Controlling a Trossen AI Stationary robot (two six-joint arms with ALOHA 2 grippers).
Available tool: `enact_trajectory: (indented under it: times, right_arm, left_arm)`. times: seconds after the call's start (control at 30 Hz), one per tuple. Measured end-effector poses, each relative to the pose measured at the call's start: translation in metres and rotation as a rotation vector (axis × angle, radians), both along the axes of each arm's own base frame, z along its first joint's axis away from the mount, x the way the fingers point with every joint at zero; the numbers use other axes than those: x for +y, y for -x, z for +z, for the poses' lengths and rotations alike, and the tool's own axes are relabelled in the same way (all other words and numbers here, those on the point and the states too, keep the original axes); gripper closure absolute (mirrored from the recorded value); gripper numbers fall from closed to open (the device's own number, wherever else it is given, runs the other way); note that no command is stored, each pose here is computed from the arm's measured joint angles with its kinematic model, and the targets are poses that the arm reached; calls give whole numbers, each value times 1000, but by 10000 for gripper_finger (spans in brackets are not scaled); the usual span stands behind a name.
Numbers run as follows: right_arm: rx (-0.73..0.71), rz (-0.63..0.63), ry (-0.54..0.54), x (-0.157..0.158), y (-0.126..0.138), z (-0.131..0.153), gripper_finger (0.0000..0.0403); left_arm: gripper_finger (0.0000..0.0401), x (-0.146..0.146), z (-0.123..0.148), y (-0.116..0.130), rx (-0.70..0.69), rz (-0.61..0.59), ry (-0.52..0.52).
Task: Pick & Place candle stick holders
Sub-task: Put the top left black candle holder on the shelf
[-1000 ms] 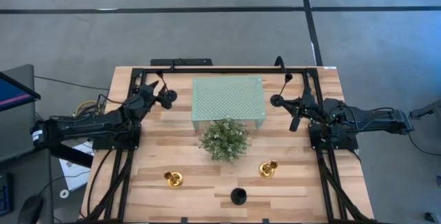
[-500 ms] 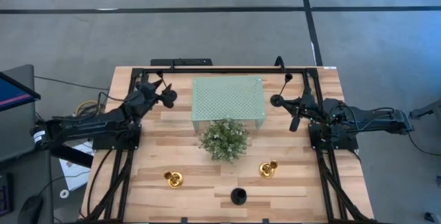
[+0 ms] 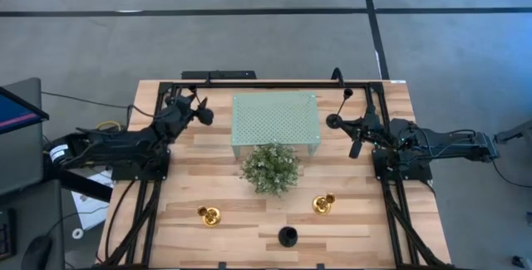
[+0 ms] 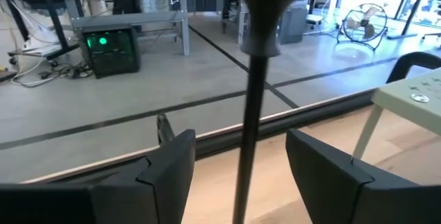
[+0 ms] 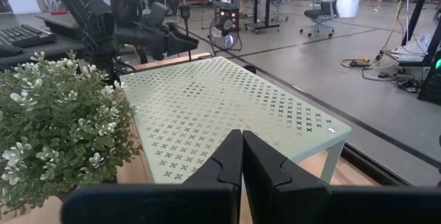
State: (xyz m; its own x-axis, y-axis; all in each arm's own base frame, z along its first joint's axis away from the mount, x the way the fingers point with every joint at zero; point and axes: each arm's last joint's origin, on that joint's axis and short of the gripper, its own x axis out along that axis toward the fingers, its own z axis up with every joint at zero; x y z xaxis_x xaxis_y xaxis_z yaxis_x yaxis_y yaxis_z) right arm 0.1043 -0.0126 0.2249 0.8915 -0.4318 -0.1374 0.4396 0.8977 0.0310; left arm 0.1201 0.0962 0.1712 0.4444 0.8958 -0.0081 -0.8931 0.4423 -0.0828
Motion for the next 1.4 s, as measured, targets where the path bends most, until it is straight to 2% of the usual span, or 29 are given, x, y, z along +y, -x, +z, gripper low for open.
enact_trajectory:
  times: [0.23, 0.7, 1.4]
  right_arm:
    - [0, 0, 0, 0, 0, 0, 403]
    - [0, 0, 0, 0, 0, 0, 403]
    - [0, 1, 0, 0, 0, 0, 403]
  left_arm:
    - [225, 2, 0, -2, -17, 2, -11]
    - [385, 2, 1, -2, -15, 3, -17]
    - [391, -6, 2, -10, 10, -74, -32]
